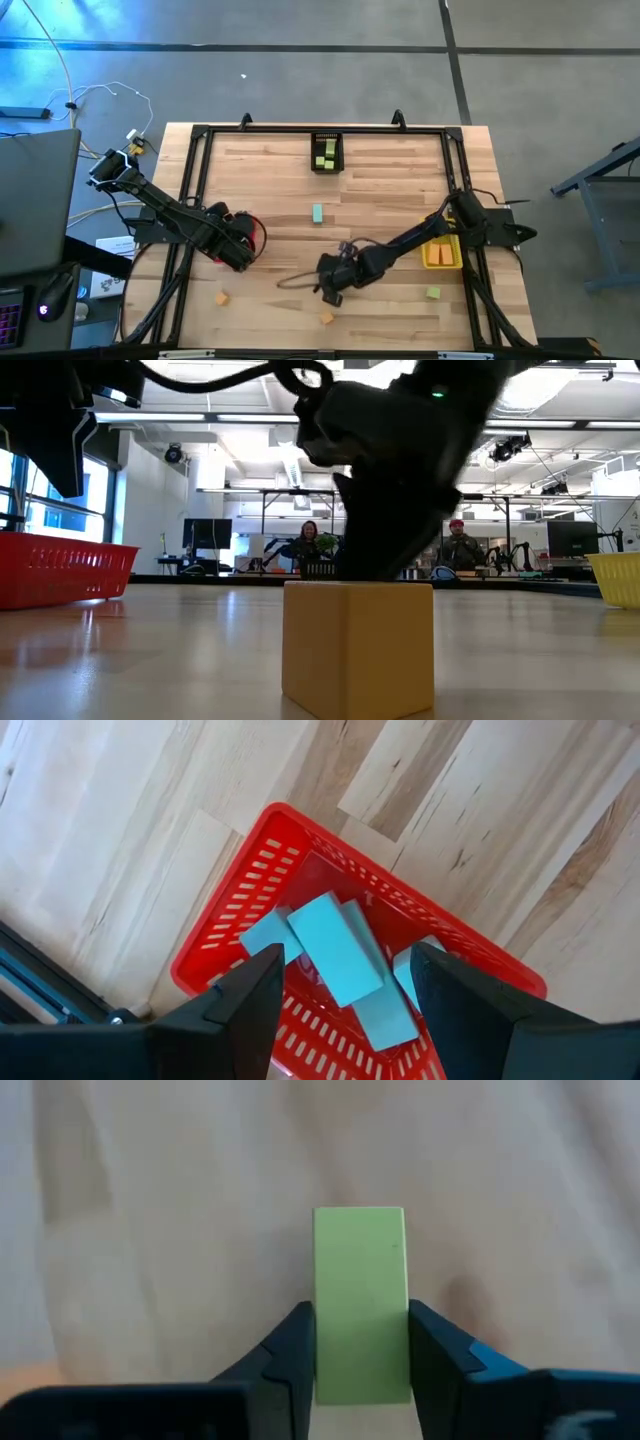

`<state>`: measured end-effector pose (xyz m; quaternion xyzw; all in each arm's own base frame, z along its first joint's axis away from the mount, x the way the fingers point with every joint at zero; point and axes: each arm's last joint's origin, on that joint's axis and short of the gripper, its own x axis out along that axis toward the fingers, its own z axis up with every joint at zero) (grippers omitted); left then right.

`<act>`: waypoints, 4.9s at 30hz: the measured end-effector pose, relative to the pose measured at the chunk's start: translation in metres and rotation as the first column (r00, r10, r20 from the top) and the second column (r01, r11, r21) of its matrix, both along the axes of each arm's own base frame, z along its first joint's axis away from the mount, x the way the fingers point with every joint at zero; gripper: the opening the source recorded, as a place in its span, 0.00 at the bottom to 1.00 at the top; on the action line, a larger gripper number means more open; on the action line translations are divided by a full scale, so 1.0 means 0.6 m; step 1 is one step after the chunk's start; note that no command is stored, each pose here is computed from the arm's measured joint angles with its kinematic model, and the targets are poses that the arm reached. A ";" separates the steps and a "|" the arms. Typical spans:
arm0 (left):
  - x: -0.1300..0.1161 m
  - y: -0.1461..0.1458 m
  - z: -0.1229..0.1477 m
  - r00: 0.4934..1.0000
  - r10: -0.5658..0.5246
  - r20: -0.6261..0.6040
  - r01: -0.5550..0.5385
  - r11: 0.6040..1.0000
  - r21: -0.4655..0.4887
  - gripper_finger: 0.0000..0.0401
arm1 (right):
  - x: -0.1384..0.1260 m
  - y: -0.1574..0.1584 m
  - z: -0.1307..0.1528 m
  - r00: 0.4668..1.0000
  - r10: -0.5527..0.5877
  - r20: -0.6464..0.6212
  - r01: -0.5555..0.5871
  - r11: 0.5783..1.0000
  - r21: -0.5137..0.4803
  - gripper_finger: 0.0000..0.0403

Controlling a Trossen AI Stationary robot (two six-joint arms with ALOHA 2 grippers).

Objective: Sort & place blocks by color
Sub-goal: Put the green block into the black bin, then put the blue block into the red bin

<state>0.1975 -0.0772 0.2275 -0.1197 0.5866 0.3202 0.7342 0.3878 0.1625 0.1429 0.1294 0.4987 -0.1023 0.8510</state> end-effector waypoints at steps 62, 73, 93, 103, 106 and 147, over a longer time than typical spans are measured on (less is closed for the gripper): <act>-0.004 -0.033 0.000 0.989 -0.143 0.041 0.143 0.990 -0.010 0.51 | 0.024 -0.517 0.063 0.803 -0.557 0.213 0.587 0.802 -0.114 0.50; -0.004 -0.033 0.000 0.989 -0.143 0.038 0.143 0.989 -0.019 0.51 | 0.026 -0.500 0.085 0.830 -0.506 0.236 0.536 0.840 -0.083 0.59; -0.003 -0.033 0.000 0.989 -0.142 0.041 0.143 0.990 -0.018 0.51 | -0.018 -0.298 0.148 0.972 -0.236 -0.013 0.234 0.968 -0.095 0.58; -0.002 -0.034 0.000 0.989 -0.142 0.047 0.143 0.989 -0.020 0.51 | -0.030 -0.207 0.144 0.976 -0.211 -0.058 0.208 0.977 -0.052 0.58; -0.001 -0.035 0.000 0.988 -0.142 0.058 0.143 0.989 -0.024 0.50 | -0.024 -0.193 0.147 0.963 -0.271 -0.003 0.271 0.963 -0.002 0.58; 0.004 -0.037 0.000 0.982 -0.168 0.085 0.171 0.985 -0.028 0.51 | 0.039 -0.304 0.230 0.822 -0.418 0.387 0.410 0.906 0.108 0.58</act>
